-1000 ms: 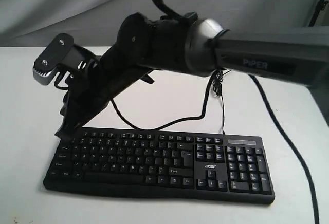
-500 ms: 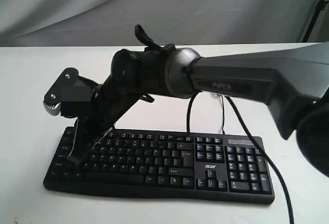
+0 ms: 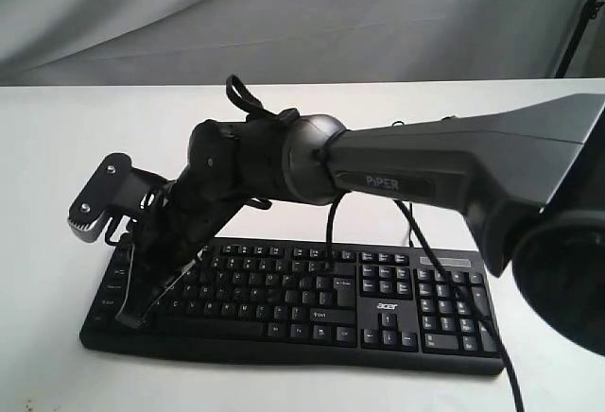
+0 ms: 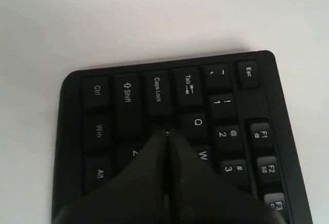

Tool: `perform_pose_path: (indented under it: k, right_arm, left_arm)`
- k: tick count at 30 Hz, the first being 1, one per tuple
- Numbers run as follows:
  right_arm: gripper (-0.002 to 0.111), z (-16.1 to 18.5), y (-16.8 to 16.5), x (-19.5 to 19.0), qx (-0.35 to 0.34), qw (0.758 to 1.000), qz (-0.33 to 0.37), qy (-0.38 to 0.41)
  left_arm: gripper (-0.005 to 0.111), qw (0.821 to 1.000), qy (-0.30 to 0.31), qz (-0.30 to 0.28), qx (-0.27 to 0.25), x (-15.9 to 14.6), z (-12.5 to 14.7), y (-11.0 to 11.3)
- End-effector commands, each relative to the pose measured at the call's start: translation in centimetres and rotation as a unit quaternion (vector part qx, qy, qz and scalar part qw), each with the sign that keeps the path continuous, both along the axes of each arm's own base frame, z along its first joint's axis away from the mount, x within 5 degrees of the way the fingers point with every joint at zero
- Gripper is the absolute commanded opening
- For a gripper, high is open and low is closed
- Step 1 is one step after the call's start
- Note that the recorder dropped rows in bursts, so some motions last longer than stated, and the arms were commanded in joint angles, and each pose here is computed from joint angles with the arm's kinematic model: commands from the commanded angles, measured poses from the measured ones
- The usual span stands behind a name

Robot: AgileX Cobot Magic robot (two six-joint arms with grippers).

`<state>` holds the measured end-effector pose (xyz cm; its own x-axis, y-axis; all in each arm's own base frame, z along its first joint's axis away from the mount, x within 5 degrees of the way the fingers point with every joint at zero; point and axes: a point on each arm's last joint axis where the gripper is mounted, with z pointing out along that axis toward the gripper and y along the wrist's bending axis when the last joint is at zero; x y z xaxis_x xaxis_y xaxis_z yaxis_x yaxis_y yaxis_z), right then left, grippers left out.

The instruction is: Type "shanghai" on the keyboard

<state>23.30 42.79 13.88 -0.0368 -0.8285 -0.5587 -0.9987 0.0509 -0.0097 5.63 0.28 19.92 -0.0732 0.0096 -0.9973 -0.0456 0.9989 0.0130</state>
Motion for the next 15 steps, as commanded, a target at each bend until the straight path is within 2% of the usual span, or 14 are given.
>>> perform_pose_path:
  k: [1, 15]
  right_arm:
    - [0.000, -0.65, 0.18, 0.09, -0.003, 1.000, -0.003, 0.000]
    - [0.000, -1.18, 0.11, 0.01, -0.011, 1.000, -0.001, 0.006]
  left_arm:
    - [0.000, 1.000, -0.003, -0.003, -0.002, -0.01, 0.00, -0.04]
    - [0.000, 1.000, -0.003, -0.003, -0.002, -0.01, 0.00, -0.04]
